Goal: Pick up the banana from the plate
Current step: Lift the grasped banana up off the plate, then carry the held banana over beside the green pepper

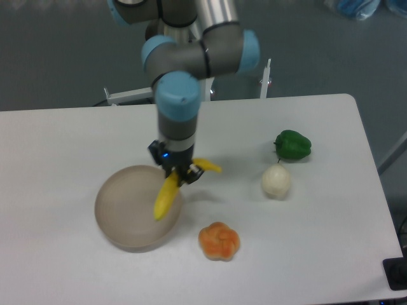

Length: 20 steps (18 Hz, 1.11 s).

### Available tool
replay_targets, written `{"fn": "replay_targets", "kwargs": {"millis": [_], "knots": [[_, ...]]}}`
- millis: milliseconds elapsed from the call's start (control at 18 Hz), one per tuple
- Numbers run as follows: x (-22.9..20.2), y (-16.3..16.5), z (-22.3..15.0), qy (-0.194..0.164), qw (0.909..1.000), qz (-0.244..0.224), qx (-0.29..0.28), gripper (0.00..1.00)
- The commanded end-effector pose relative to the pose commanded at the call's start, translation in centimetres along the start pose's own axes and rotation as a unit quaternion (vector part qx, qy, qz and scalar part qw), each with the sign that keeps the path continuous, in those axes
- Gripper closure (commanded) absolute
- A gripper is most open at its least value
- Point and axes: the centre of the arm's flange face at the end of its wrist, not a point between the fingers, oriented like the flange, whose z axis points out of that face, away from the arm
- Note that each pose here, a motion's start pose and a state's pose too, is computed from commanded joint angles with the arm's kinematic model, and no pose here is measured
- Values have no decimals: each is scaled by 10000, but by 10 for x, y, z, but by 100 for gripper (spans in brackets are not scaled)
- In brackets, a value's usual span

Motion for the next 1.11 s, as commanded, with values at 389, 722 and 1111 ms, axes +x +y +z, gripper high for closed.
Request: {"fn": "replay_targets", "kwargs": {"millis": [389, 722, 1111], "knots": [[-52, 101, -41, -104, 9998, 86, -142, 74], [-81, 148, -47, -186, 9983, 468, -291, 76], [-81, 145, -49, -242, 9975, 624, -229, 76]]}}
